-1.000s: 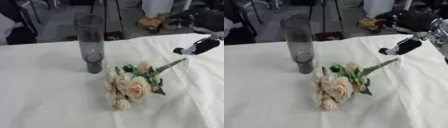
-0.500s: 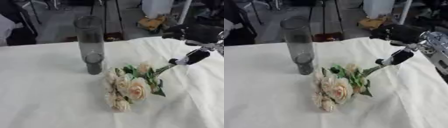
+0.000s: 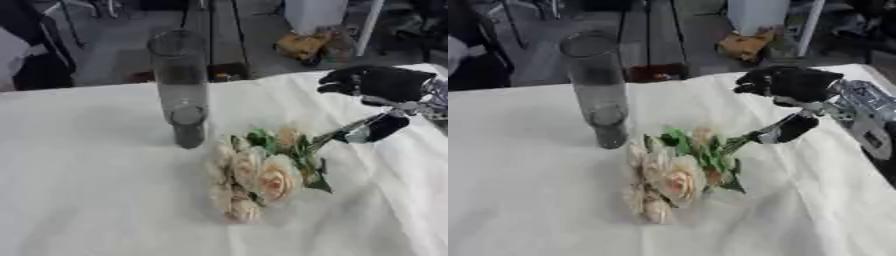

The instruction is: Arrange flowers into the vase.

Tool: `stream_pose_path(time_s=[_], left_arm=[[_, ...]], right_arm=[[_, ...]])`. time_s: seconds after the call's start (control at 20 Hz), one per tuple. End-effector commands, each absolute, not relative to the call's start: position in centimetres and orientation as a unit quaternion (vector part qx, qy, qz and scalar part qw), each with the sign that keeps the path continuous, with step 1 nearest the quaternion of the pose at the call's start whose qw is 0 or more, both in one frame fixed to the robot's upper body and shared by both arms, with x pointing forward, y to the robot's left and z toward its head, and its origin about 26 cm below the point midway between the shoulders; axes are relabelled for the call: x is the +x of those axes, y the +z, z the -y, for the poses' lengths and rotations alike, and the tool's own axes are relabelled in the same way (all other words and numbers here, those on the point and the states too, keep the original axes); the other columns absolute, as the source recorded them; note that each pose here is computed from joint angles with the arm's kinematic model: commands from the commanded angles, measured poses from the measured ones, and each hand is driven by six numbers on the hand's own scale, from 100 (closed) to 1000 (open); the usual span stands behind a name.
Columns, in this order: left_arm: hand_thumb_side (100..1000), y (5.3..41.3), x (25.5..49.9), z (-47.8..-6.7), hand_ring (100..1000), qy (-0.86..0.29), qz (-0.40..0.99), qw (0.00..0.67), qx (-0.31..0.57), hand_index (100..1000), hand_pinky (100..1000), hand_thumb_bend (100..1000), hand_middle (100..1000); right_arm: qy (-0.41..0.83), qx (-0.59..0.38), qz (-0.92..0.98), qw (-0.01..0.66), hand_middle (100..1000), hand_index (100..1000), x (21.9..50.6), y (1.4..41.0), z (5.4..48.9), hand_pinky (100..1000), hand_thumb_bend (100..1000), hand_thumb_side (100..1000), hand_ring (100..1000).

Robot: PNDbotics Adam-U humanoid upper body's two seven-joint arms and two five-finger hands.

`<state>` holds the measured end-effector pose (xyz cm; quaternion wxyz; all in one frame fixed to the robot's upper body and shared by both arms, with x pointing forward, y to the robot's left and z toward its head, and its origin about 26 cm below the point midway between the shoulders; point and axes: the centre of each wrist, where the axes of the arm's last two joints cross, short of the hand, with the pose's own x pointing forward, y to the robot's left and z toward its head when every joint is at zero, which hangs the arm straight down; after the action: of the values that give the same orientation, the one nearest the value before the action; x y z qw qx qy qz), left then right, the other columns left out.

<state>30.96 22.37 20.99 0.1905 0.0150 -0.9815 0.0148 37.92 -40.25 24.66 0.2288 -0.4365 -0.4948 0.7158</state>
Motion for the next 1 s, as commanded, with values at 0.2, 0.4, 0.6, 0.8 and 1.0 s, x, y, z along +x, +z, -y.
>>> stream_pose_path(time_s=[0.2,0.4,0.6,0.8,1.0], left_arm=[[1000,21.7,30.8,-22.2,629,0.011,0.984,0.178,0.010,825,485,132,749],[1000,21.8,30.8,-22.2,629,0.011,0.984,0.177,0.009,825,484,129,749],[1000,21.8,30.8,-22.1,629,0.011,0.984,0.177,0.007,825,484,127,749],[1000,21.8,30.8,-22.0,629,0.010,0.984,0.178,0.005,825,483,125,749],[1000,21.8,30.8,-22.0,628,0.011,0.984,0.178,0.004,825,482,120,749]], right_arm=[[0.726,-0.436,0.481,0.227,962,1000,37.7,25.0,41.0,944,425,633,1000],[0.730,-0.426,0.482,0.229,947,1000,37.9,24.5,40.9,939,429,626,1000],[0.733,-0.421,0.482,0.231,921,1000,38.1,24.1,40.7,926,439,625,1000],[0.734,-0.415,0.485,0.231,908,988,38.6,23.8,40.5,922,430,626,1000],[0.735,-0.410,0.486,0.237,898,980,38.9,23.3,40.5,919,424,618,1000]])
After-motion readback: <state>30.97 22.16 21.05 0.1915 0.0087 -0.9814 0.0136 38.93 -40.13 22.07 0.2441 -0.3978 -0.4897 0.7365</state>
